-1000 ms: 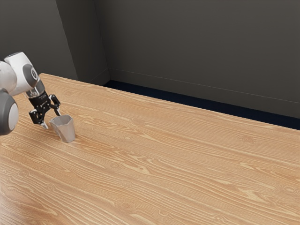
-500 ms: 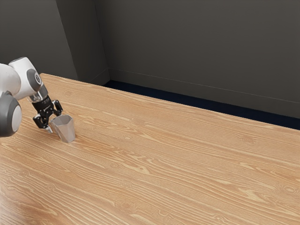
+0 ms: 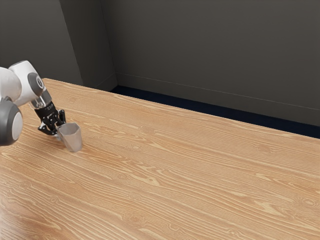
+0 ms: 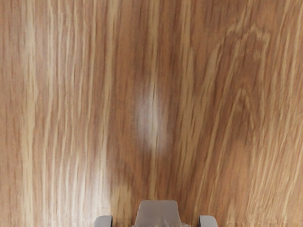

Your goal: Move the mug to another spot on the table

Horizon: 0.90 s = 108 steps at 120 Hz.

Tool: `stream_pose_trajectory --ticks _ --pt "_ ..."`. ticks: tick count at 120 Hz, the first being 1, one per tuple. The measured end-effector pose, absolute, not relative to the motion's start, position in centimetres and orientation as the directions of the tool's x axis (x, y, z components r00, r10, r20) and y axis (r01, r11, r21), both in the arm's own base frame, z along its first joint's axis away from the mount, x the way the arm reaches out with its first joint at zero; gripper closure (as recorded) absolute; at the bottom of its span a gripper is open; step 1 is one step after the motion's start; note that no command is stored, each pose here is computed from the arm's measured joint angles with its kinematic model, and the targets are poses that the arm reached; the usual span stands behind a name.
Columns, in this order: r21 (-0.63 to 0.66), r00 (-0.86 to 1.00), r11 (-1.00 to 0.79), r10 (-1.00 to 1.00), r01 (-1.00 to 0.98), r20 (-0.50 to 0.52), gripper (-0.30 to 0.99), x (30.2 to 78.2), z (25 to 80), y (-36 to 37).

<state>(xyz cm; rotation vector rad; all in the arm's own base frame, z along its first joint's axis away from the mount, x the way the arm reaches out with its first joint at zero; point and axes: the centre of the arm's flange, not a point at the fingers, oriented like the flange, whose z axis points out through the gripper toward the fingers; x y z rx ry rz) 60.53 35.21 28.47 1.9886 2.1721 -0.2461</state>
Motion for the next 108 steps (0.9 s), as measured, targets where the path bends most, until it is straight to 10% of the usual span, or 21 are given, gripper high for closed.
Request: stream_pose_trajectory --ticks 55,108 --pt "-0.105 -0.172 0.136 0.828 0.985 -0.533 0.75 59.6 28.6 31.6" --pt "-0.115 -0.145 0.094 0.784 0.989 -0.603 0.79 61.1 29.3 25.3"
